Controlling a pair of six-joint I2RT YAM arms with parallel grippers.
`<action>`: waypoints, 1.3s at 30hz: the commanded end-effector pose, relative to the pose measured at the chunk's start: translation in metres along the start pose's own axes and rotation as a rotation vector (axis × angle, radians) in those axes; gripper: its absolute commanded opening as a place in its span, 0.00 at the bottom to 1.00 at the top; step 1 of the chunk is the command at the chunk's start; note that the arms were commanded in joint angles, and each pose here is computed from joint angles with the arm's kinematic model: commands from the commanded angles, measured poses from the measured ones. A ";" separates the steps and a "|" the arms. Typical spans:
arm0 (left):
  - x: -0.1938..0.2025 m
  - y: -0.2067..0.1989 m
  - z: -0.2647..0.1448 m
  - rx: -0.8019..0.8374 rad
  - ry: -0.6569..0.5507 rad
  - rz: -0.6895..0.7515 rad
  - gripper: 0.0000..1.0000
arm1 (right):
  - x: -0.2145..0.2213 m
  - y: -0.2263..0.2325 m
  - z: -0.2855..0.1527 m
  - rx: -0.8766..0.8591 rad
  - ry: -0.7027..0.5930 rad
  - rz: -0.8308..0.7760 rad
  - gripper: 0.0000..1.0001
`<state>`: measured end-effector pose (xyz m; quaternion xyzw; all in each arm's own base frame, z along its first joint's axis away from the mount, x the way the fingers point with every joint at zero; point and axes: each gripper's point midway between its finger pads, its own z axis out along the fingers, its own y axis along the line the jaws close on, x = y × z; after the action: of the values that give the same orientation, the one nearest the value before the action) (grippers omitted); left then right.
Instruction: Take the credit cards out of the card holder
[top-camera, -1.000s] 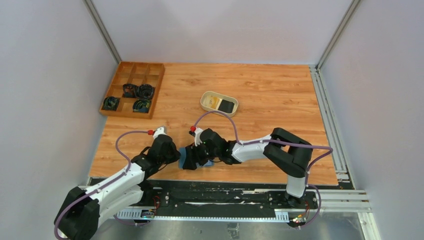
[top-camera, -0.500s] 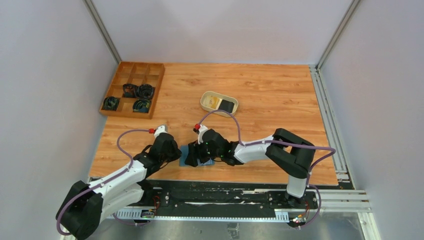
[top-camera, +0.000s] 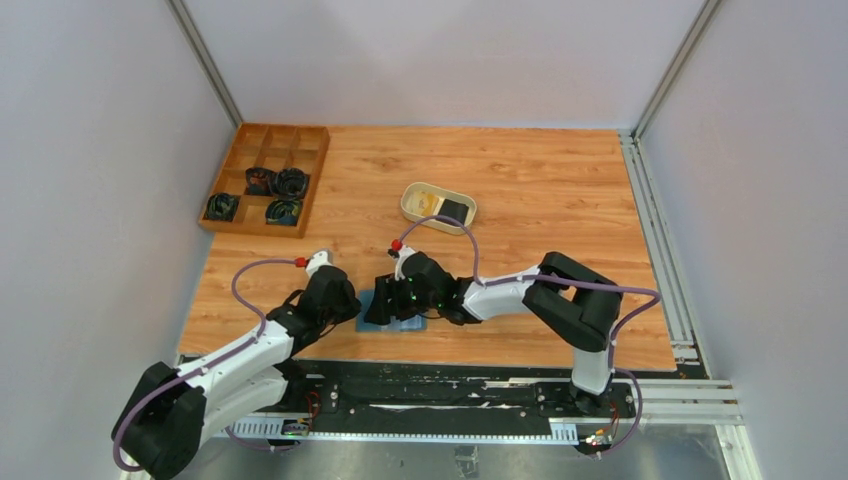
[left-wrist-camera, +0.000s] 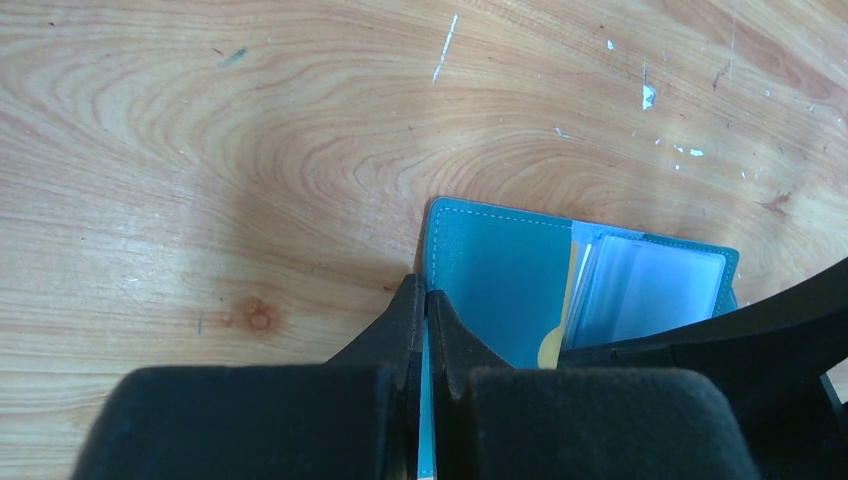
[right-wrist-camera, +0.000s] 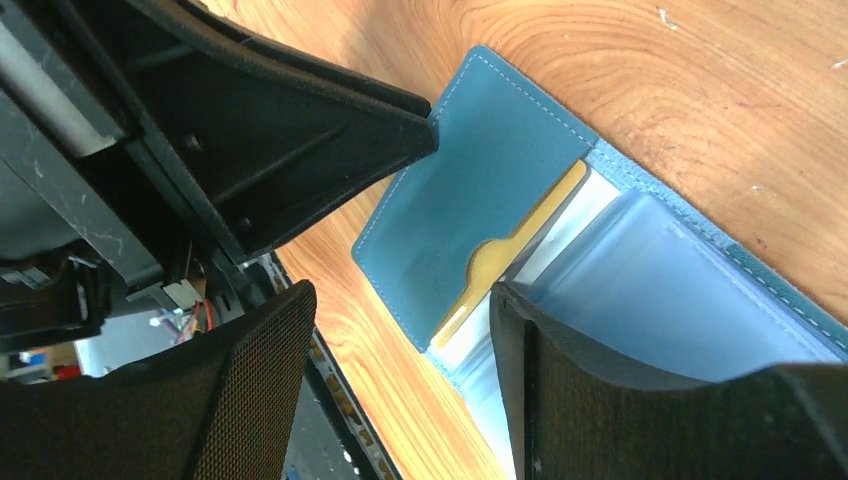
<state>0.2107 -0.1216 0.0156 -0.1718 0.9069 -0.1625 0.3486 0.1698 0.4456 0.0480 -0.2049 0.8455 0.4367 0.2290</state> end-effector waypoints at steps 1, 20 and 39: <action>0.028 0.036 -0.003 -0.114 0.087 0.039 0.00 | 0.022 -0.016 0.005 0.025 0.090 0.151 0.68; 0.029 0.036 -0.004 -0.108 0.079 0.021 0.00 | 0.045 -0.047 0.009 -0.047 0.023 0.667 0.67; 0.029 0.036 -0.004 -0.107 0.079 0.020 0.00 | 0.044 -0.084 -0.006 0.097 -0.077 0.628 0.43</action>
<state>0.2073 -0.1207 0.0160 -0.1820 0.9030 -0.1708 0.3498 0.1782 0.4311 0.0373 0.0675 0.8180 0.5595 0.1155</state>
